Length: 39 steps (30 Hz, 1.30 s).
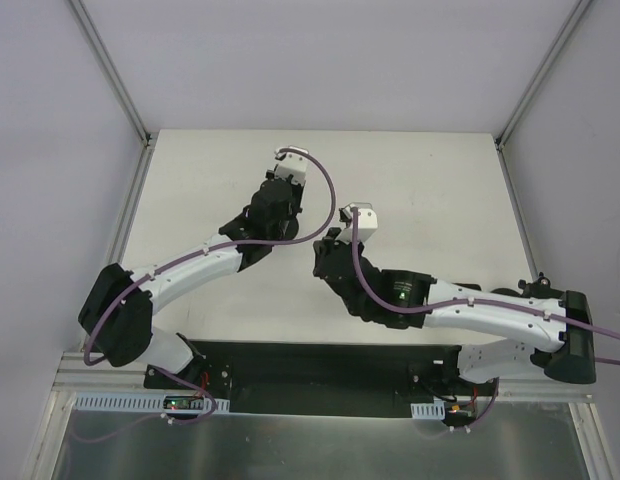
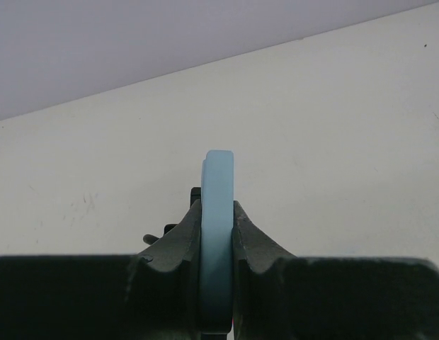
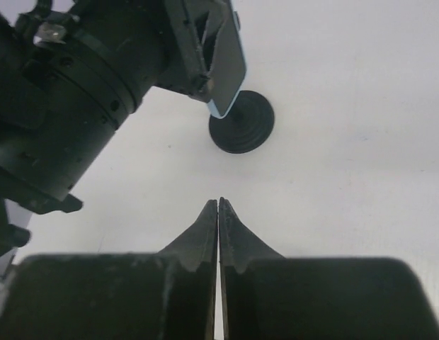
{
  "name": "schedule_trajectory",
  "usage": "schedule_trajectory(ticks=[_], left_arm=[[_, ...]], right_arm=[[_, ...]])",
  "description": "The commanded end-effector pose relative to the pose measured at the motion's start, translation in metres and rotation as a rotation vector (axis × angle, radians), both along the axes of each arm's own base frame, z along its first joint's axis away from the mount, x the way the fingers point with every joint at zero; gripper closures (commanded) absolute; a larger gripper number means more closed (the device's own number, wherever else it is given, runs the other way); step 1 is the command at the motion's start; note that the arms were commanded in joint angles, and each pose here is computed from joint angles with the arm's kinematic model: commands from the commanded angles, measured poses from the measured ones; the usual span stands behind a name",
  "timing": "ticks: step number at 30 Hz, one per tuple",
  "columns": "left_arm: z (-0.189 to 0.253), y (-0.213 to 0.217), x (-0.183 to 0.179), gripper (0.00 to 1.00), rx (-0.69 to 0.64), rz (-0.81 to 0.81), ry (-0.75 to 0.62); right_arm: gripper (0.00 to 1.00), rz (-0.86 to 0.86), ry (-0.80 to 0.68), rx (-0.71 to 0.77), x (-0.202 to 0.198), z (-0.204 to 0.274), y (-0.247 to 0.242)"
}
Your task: Place the phone on the phone stand
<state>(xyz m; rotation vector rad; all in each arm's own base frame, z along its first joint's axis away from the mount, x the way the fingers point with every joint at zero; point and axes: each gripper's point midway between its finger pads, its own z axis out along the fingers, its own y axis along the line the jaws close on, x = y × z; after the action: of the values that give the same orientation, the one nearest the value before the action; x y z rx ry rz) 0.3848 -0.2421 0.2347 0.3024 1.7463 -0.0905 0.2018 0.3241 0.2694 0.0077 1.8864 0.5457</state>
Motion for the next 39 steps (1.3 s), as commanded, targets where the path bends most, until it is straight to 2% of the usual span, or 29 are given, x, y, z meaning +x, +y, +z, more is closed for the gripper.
schedule_trajectory(ticks=[1, 4, 6, 8, 9, 16, 18, 19, 20, 25, 26, 27, 28, 32, 34, 39], left_arm=[[-0.036, 0.018, -0.02, 1.0, 0.099, 0.015, 0.103], [-0.027, 0.017, -0.032, 1.0, 0.052, -0.027, 0.11], [-0.027, 0.02, -0.039, 1.0, 0.05, -0.049, 0.127], [-0.019, 0.021, -0.045, 1.0, -0.001, -0.066, 0.133], [-0.016, 0.026, -0.048, 1.0, -0.012, -0.072, 0.14], [-0.015, 0.041, -0.067, 1.0, -0.071, -0.145, 0.165], [-0.011, 0.041, -0.073, 1.0, -0.078, -0.198, 0.152], [-0.014, 0.032, -0.082, 1.0, -0.083, -0.28, 0.169], [-0.014, 0.031, -0.085, 1.0, -0.063, -0.328, 0.16], [0.001, 0.004, -0.139, 1.0, -0.031, -0.714, 0.099], [0.005, -0.006, -0.161, 1.0, -0.026, -0.863, 0.081], [0.012, -0.008, -0.174, 1.0, -0.028, -0.927, 0.051], [0.014, -0.01, -0.182, 1.0, -0.021, -0.978, 0.027], [0.026, -0.018, -0.217, 1.0, -0.041, -1.178, -0.017], [0.027, -0.02, -0.225, 1.0, -0.042, -1.232, -0.02], [0.025, -0.022, -0.239, 1.0, -0.051, -1.319, -0.023]], right_arm=[[0.95, -0.082, -0.065, -0.046, 0.007, 0.012, -0.041], [0.84, -0.019, -0.119, -0.124, 0.017, 0.015, -0.056], [0.75, 0.045, -0.118, -0.189, 0.018, 0.001, -0.062], [0.68, 0.075, -0.102, -0.196, 0.022, -0.009, -0.073], [0.66, 0.145, -0.085, -0.182, 0.018, -0.013, -0.067], [0.61, 0.218, -0.08, -0.153, 0.021, -0.019, -0.071], [0.59, 0.286, -0.103, -0.149, 0.018, -0.017, -0.061], [0.56, 0.319, -0.106, -0.155, 0.017, -0.019, -0.055], [0.49, 0.36, -0.107, -0.165, 0.015, -0.021, -0.05], [0.25, 0.78, -0.188, -0.2, -0.023, -0.025, -0.006], [0.19, 0.84, -0.203, -0.212, -0.029, -0.027, -0.002], [0.18, 0.932, -0.228, -0.236, -0.036, -0.032, 0.002], [0.17, 0.952, -0.234, -0.254, -0.037, -0.037, 0.002], [0.14, 0.933, -0.343, -0.309, -0.017, -0.046, 0.0], [0.14, 0.957, -0.401, -0.345, -0.011, -0.049, 0.002], [0.22, 1.141, -0.501, -0.29, -0.031, -0.047, 0.023]])
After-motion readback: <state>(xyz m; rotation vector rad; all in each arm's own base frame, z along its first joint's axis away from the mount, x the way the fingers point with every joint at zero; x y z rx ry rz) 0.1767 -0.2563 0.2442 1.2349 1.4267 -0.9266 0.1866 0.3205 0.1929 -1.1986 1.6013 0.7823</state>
